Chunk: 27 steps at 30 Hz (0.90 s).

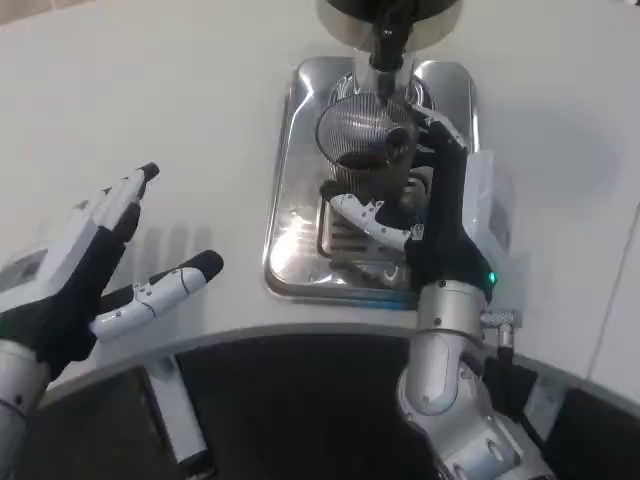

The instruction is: Grasp the cup under the faucet to collect the drink, then remove the cup.

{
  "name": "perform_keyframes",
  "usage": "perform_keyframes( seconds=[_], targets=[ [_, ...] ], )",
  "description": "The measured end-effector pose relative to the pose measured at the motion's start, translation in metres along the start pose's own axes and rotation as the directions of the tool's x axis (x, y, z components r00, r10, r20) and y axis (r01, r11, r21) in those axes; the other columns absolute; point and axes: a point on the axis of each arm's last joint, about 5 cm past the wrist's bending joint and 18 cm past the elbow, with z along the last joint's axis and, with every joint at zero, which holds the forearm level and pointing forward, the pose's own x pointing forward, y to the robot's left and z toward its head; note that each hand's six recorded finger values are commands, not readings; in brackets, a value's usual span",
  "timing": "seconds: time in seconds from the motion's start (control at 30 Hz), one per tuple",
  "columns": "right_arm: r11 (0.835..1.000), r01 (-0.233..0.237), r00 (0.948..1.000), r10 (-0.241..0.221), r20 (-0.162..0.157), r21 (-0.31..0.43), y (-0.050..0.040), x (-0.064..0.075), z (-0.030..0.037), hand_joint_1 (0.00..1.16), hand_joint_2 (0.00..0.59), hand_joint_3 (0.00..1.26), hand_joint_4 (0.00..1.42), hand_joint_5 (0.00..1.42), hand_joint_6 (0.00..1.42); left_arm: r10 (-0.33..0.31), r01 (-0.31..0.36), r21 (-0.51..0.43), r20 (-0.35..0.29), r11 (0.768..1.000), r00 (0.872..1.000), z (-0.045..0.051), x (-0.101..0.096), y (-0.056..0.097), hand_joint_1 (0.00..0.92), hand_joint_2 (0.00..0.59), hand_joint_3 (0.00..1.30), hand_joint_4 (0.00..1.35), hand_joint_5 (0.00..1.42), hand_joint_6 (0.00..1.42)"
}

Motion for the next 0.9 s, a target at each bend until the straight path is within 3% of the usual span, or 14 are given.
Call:
perform_keyframes(
  seconds=[0.3,0.63,0.9],
  targets=[
    [1.0,-0.012,0.9998,0.013,-0.015,0.028,-0.0019,0.002,0.0028,1.16,0.228,0.84,0.89,1.08,1.29,0.003,-0.003,0.0,0.003,1.0,1.0,0.0005,0.001,0.001,0.0,0.144,0.0,0.0,0.0,0.0],
    [0.997,-0.04,0.9981,0.043,-0.044,0.069,-0.0151,-0.007,0.0068,1.16,0.227,0.84,0.9,1.08,1.3,0.001,-0.001,0.001,0.006,1.0,1.0,0.0008,0.001,0.0,0.0,0.145,0.0,0.0,0.0,0.0],
    [0.991,-0.113,0.9931,0.115,-0.023,0.074,-0.0218,-0.014,0.0067,1.16,0.22,0.84,0.9,1.09,1.32,-0.002,0.002,0.002,0.012,1.0,1.0,0.0015,0.002,0.0,0.0,0.145,0.0,0.0,0.0,0.0]
  ],
)
